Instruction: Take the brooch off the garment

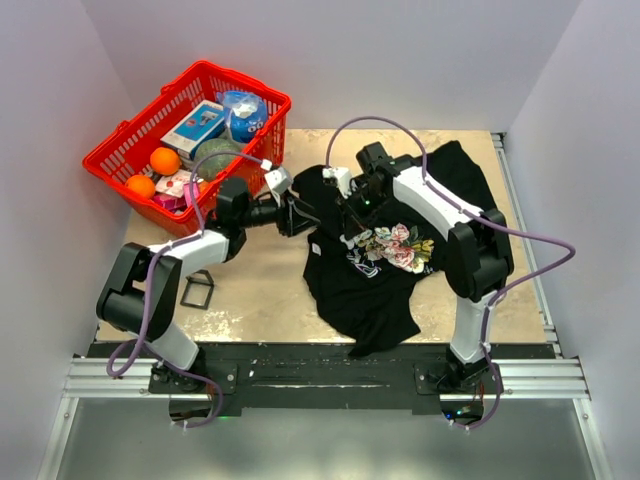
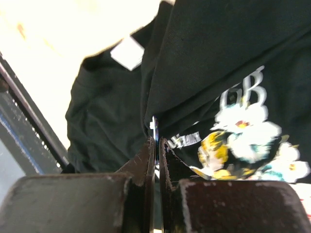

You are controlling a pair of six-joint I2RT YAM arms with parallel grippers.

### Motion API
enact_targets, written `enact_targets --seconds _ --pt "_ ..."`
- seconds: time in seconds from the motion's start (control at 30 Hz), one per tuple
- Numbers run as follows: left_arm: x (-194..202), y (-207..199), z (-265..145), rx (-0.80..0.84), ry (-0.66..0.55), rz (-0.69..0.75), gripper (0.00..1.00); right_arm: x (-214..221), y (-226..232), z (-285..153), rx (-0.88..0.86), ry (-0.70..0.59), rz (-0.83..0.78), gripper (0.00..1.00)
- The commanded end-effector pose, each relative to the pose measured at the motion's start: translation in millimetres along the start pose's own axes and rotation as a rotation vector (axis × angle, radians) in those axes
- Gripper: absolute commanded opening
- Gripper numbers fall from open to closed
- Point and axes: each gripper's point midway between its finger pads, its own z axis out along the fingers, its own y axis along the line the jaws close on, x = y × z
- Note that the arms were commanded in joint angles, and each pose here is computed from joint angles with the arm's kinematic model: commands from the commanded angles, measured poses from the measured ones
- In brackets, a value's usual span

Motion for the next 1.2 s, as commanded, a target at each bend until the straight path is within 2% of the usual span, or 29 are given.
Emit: enact_targets --seconds 0.0,0.13,0.33,0.43,0.47,0.57,0.63,0.7,0.8,0.83,1.03,1.17 --pt "17.2 -18.2 4.7 0.047 0.05 0.052 0.5 28.3 22.4 -4.9 -0.065 0.064 0.071 0.0" --pt "32.0 -28.4 13.8 0.061 0.071 -0.046 0.49 58.0 36.4 9.1 -0.182 0.127 0.136 0.0" --pt "51.5 -44.4 39.5 0.096 0.132 -0.131 0.43 87.6 4.3 36.8 -0.274 0.179 0.266 0.0" --pt "60.8 -60.0 60.0 0.126 0.156 -0.155 0.3 96.1 -7.0 44.0 -0.32 0.173 0.301 0.0" --pt "63.4 -62.3 64.1 0.128 0.159 -0.161 0.22 100.0 -9.3 48.9 -0.331 0.177 0.309 0.0" --pt "73.7 -69.3 78.1 0.116 0.176 -0.183 0.15 108.8 -11.2 60.7 -0.36 0.153 0.333 0.0" --pt "83.1 -67.4 83.3 0.087 0.207 -0.224 0.14 117.2 -10.5 70.6 -0.378 0.152 0.366 0.0" --pt "89.5 -50.4 84.8 -0.015 0.223 -0.222 0.24 126.8 -9.1 80.4 -0.402 0.158 0.413 0.0" --pt "105.1 -38.8 86.1 -0.066 0.288 -0.197 0.51 135.6 -11.0 88.6 -0.387 0.16 0.439 0.0" --pt "106.0 -37.5 88.6 -0.075 0.32 -0.193 0.56 135.7 -10.7 89.7 -0.387 0.156 0.437 0.0" --pt "125.1 -21.9 90.5 -0.148 0.458 -0.077 0.62 136.5 -19.9 95.9 -0.349 0.147 0.452 0.0" --pt "127.3 -23.8 80.7 -0.156 0.499 0.091 0.64 133.9 -25.3 97.9 -0.323 0.14 0.456 0.0"
